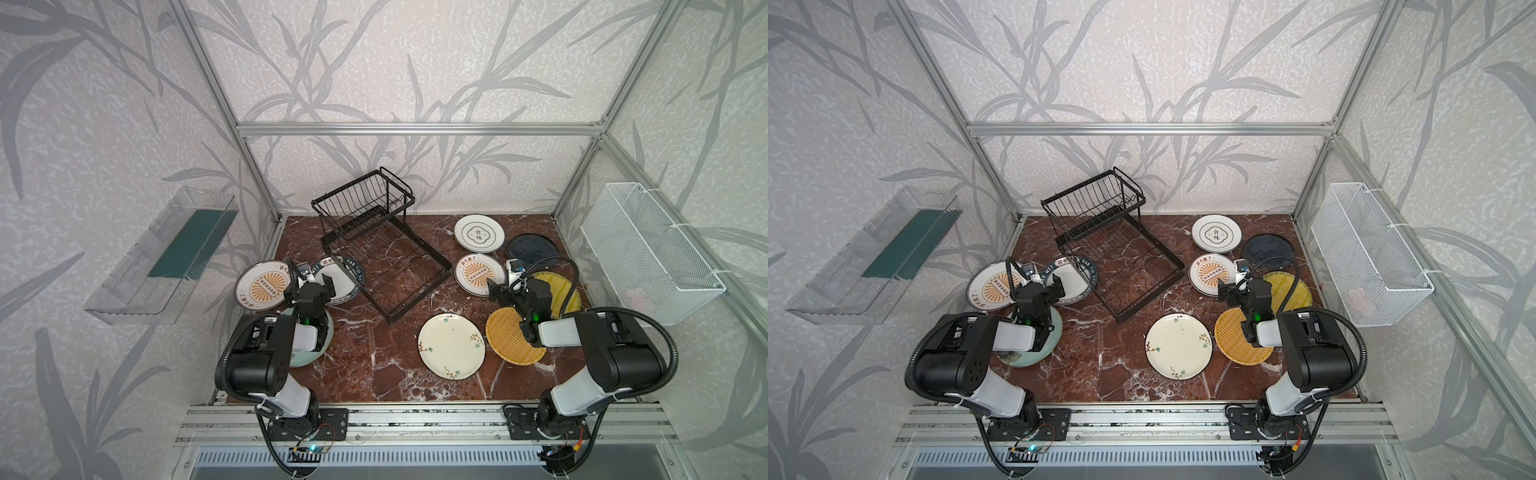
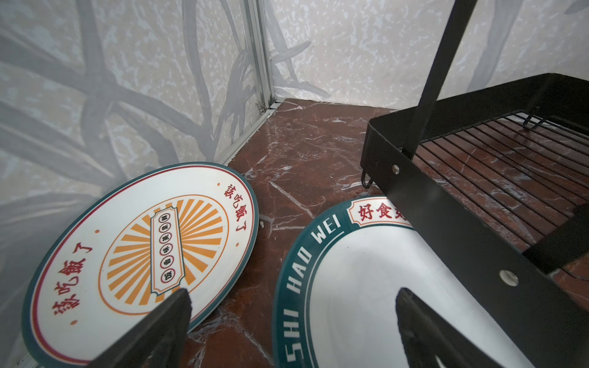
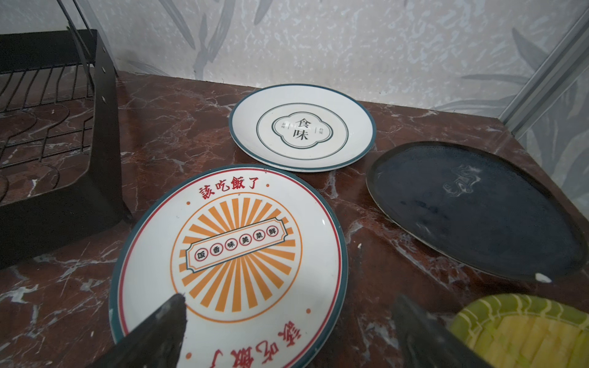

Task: Load plates into a dish rack
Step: Pick up the plate from the middle-left of the table.

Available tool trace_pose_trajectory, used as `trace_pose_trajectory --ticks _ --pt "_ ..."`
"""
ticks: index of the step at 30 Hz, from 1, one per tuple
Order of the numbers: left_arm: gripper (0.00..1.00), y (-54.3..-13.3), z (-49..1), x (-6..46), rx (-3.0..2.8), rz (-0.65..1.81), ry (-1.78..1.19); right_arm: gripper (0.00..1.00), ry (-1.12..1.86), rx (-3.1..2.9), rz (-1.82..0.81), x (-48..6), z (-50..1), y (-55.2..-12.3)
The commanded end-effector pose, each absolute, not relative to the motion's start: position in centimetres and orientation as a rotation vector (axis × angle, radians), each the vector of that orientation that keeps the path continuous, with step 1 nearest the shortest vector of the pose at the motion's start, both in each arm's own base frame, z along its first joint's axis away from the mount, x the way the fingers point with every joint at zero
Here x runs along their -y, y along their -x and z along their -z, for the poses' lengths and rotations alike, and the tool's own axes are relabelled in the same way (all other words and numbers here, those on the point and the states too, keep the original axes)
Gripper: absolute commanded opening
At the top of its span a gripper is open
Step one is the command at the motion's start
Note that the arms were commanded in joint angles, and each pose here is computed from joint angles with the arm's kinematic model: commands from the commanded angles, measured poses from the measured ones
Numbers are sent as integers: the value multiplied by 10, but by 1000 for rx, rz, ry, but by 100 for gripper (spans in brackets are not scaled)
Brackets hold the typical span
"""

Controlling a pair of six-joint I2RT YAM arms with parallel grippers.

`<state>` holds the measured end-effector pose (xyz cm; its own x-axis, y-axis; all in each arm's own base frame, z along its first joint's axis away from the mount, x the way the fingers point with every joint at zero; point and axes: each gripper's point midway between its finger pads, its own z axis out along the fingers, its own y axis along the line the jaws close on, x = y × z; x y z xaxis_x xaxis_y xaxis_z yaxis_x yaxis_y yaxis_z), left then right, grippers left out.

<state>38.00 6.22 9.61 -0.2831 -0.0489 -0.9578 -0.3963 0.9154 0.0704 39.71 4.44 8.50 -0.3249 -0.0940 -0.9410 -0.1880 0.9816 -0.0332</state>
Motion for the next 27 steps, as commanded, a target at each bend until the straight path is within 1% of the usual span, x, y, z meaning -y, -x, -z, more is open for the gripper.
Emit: trace_pose_trajectory --ticks 1,7,11,13,14,18,20,22,23,25,27 --pt "99 -385 -101 -61 -1827 -354 319 99 201 -1877 -83 -44 -93 -398" --pt "99 -385 -101 -64 -1821 -338 338 99 202 -1875 -82 -43 -94 -398" --pt "99 -383 -100 -67 -1819 -331 351 99 123 -1869 -33 -30 -94 -395" --pt "99 -379 -108 -69 -1797 -373 373 99 81 -1817 -7 -23 -108 -387" --pt "99 -379 -107 -64 -1824 -354 345 99 94 -1800 -6 -25 -115 -383" --pt "99 -371 -112 -50 -1774 -322 256 99 239 -1749 44 -55 -156 -373" --pt "99 -372 -117 -49 -1728 -336 247 99 227 -1662 -23 -67 -183 -365" --pt "99 -372 -115 -49 -1759 -335 255 99 130 -1595 -96 -65 -203 -361" --pt "99 -374 -118 -51 -1754 -347 261 99 59 -1572 -134 -62 -209 -359" --pt "99 -366 -138 -64 -1734 -458 348 99 -43 -1549 -215 -58 -217 -356" --pt "99 -363 -157 -64 -1770 -447 368 99 -101 -1566 -289 -60 -218 -354"
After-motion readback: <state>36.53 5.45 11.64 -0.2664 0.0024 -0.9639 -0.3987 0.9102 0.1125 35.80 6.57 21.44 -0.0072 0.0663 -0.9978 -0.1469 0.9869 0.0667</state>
